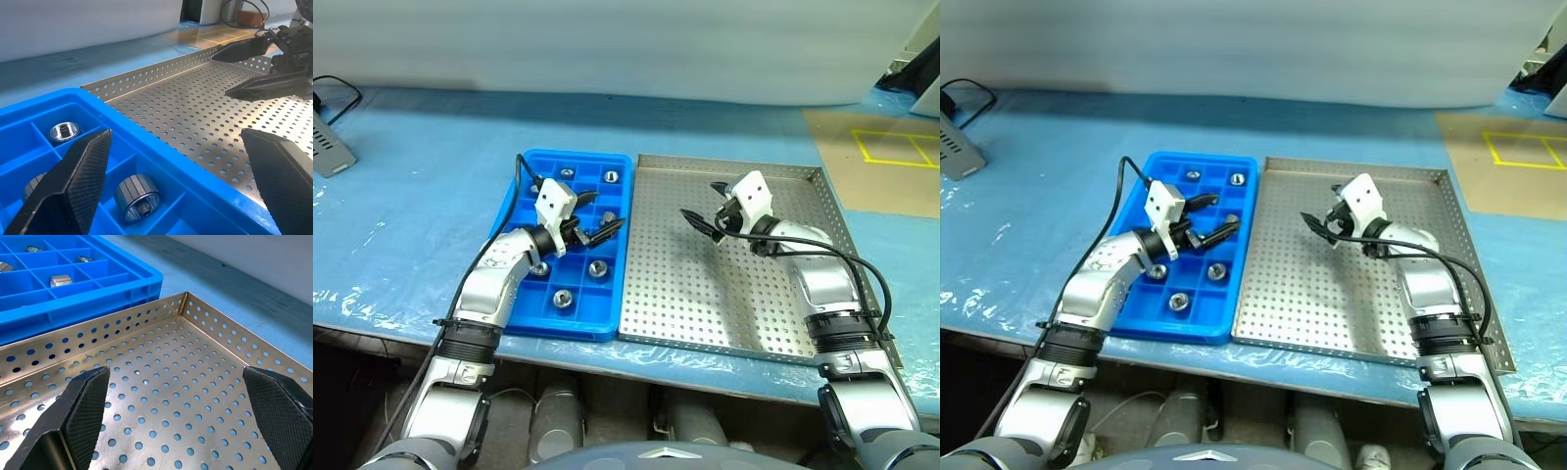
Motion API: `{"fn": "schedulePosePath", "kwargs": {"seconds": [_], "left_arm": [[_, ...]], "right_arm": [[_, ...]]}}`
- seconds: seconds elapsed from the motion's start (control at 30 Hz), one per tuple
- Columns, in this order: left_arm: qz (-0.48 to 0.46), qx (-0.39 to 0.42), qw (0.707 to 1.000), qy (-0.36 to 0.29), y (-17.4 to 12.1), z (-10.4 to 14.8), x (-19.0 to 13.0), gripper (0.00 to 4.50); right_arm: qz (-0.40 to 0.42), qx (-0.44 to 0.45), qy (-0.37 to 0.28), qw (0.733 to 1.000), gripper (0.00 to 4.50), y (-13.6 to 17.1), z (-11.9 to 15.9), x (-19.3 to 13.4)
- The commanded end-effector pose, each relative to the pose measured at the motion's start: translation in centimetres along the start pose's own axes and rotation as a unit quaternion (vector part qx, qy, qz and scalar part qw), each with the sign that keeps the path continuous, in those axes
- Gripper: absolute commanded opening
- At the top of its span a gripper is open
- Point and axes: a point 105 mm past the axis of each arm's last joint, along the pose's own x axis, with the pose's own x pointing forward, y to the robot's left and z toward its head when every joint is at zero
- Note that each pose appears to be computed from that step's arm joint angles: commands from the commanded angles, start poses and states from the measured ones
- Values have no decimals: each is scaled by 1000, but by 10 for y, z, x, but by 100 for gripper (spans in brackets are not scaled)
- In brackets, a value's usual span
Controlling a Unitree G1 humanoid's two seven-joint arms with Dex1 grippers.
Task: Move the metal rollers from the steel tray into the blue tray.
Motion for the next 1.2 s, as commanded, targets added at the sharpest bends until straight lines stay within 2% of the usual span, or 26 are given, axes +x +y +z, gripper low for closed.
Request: {"fn": "schedulePosePath", "kwargs": {"seconds": [0.03, 1.2], "left_arm": [[-5, 20, 1000, -16, -2, 13, -1, 446], [0, 21, 1000, -15, -2, 13, -2, 446]], "right_arm": [[-2, -21, -20, 1000, 450, -4, 13, 1], [9, -33, -11, 999, 450, -1, 7, 5]]}}
